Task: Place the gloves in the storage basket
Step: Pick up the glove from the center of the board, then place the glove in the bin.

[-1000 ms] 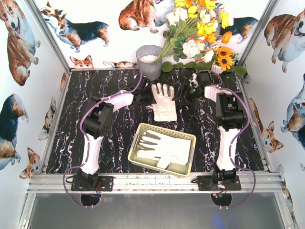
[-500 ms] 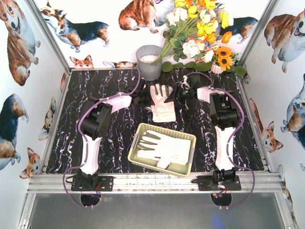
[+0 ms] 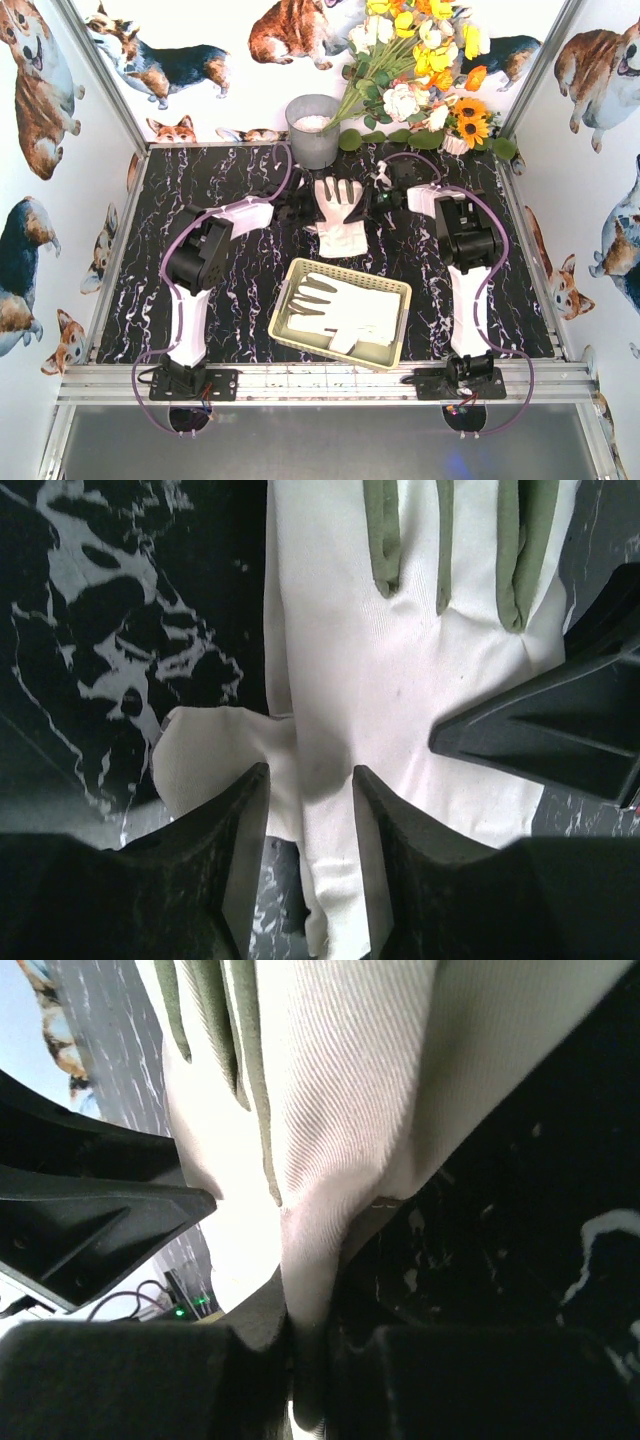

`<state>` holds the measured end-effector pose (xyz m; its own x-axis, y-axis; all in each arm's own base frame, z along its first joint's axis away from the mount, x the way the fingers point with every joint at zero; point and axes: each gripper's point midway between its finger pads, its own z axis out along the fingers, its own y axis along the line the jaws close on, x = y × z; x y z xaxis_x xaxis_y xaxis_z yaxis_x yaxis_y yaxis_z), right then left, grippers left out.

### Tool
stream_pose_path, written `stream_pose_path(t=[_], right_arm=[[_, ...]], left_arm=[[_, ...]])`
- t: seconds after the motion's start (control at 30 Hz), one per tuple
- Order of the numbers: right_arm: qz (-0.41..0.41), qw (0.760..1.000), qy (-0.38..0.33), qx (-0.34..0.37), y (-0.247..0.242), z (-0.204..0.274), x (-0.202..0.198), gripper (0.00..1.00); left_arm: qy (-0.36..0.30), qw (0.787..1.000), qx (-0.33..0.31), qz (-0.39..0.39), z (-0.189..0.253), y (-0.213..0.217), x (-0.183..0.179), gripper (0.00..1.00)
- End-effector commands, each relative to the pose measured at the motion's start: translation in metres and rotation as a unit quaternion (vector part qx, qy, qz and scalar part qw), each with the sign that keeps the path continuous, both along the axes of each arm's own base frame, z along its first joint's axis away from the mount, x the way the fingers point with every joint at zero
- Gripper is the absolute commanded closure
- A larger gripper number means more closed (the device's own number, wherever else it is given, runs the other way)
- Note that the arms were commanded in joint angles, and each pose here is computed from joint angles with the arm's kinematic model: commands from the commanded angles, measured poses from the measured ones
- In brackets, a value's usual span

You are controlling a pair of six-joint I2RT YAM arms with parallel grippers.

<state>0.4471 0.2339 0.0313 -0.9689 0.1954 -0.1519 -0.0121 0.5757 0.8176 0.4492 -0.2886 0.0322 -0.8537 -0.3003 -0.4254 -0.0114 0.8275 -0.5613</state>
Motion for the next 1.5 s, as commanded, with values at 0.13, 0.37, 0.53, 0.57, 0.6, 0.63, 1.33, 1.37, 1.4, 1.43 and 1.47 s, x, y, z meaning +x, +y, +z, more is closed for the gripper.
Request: stream_pose_path(t=[0.13, 0.37, 0.53, 0.57, 0.6, 0.63, 1.33, 1.37, 1.4, 1.43, 1.47], right_arm=[[0.031, 0.985, -0.139, -0.096, -0.002, 0.061, -0.008, 1.0], [0.037, 0.967, -0.198, -0.158, -0.014, 0.096, -0.025, 1.0], [0.055, 0.953, -0.242, -0.175, -0.02, 0.135, -0.029, 1.0], [0.063, 0.951, -0.248, -0.173, -0.02, 0.144, -0.03, 1.0], [0.071, 0.95, -0.255, -0.169, -0.019, 0.153, -0.032, 1.0], [0.081, 0.95, -0.253, -0.166, -0.018, 0.159, -0.037, 1.0], [0.177, 0.923, -0.335, 0.063, 0.005, 0.308, -0.144, 1.0], [0.18, 0.922, -0.335, 0.069, 0.005, 0.312, -0.147, 1.0], [0.183, 0.922, -0.333, 0.076, 0.004, 0.315, -0.151, 1.0], [0.187, 0.921, -0.332, 0.084, 0.005, 0.318, -0.154, 1.0], [0.192, 0.919, -0.331, 0.093, 0.005, 0.322, -0.158, 1.0]], left_arm=[[-0.015, 1.0, -0.012, -0.01, 0.03, 0.014, -0.027, 0.56], [-0.075, 0.996, -0.041, -0.022, 0.074, 0.024, -0.039, 0.43], [-0.117, 0.989, -0.079, -0.045, 0.109, 0.022, -0.044, 0.33], [-0.127, 0.987, -0.086, -0.055, 0.117, 0.02, -0.045, 0.3], [-0.137, 0.984, -0.093, -0.064, 0.126, 0.019, -0.046, 0.27], [-0.146, 0.981, -0.1, -0.074, 0.135, 0.018, -0.048, 0.25], [-0.232, 0.897, -0.31, -0.21, 0.279, -0.003, -0.115, 0.1], [-0.234, 0.892, -0.319, -0.218, 0.285, -0.003, -0.119, 0.1], [-0.233, 0.888, -0.326, -0.226, 0.291, -0.004, -0.124, 0.1], [-0.231, 0.886, -0.329, -0.232, 0.294, -0.004, -0.127, 0.1], [-0.231, 0.883, -0.331, -0.238, 0.297, -0.004, -0.13, 0.1]])
